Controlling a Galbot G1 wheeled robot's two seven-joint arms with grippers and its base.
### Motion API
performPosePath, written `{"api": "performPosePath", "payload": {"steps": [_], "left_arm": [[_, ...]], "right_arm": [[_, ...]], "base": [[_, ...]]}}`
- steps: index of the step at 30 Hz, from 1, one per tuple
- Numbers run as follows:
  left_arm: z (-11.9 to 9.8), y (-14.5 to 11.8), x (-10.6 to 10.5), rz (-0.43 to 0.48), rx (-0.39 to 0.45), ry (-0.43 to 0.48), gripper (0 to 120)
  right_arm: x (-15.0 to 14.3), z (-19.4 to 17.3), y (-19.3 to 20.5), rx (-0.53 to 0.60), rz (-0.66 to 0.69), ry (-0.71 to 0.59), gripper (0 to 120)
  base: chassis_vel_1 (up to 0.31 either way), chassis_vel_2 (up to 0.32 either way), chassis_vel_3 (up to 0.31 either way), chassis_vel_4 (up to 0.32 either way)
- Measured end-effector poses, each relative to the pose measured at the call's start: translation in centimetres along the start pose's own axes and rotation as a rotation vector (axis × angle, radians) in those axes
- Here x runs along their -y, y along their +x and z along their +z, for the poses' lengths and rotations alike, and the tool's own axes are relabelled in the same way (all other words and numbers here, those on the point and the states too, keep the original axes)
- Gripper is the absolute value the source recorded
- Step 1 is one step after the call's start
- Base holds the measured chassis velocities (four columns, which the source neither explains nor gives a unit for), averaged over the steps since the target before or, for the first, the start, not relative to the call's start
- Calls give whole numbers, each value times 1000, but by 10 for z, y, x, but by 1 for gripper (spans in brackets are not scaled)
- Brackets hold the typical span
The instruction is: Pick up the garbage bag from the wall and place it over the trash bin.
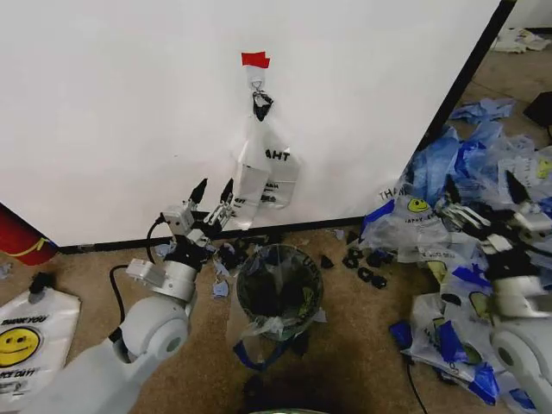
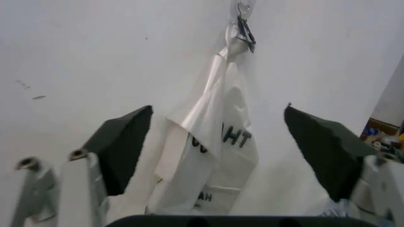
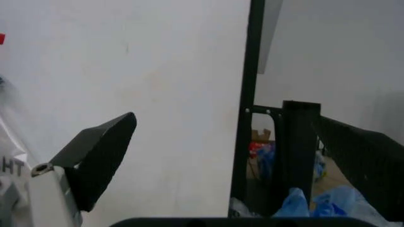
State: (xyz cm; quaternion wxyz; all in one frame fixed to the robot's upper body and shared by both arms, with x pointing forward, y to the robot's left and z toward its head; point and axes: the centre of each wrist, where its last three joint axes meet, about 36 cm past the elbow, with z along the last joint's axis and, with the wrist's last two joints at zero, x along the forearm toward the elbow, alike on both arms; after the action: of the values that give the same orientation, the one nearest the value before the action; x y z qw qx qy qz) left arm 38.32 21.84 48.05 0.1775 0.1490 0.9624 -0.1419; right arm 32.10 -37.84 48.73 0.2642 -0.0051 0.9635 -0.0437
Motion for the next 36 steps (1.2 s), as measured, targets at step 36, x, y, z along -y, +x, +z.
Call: {"api": "performPosePath", "payload": {"steps": [36], "left_arm": [[17,13,11,-19,-16,6,100]], "right_arm": [[-56,29,47,-51,45,-120,100]], "base": [[0,0,0,0]]}}
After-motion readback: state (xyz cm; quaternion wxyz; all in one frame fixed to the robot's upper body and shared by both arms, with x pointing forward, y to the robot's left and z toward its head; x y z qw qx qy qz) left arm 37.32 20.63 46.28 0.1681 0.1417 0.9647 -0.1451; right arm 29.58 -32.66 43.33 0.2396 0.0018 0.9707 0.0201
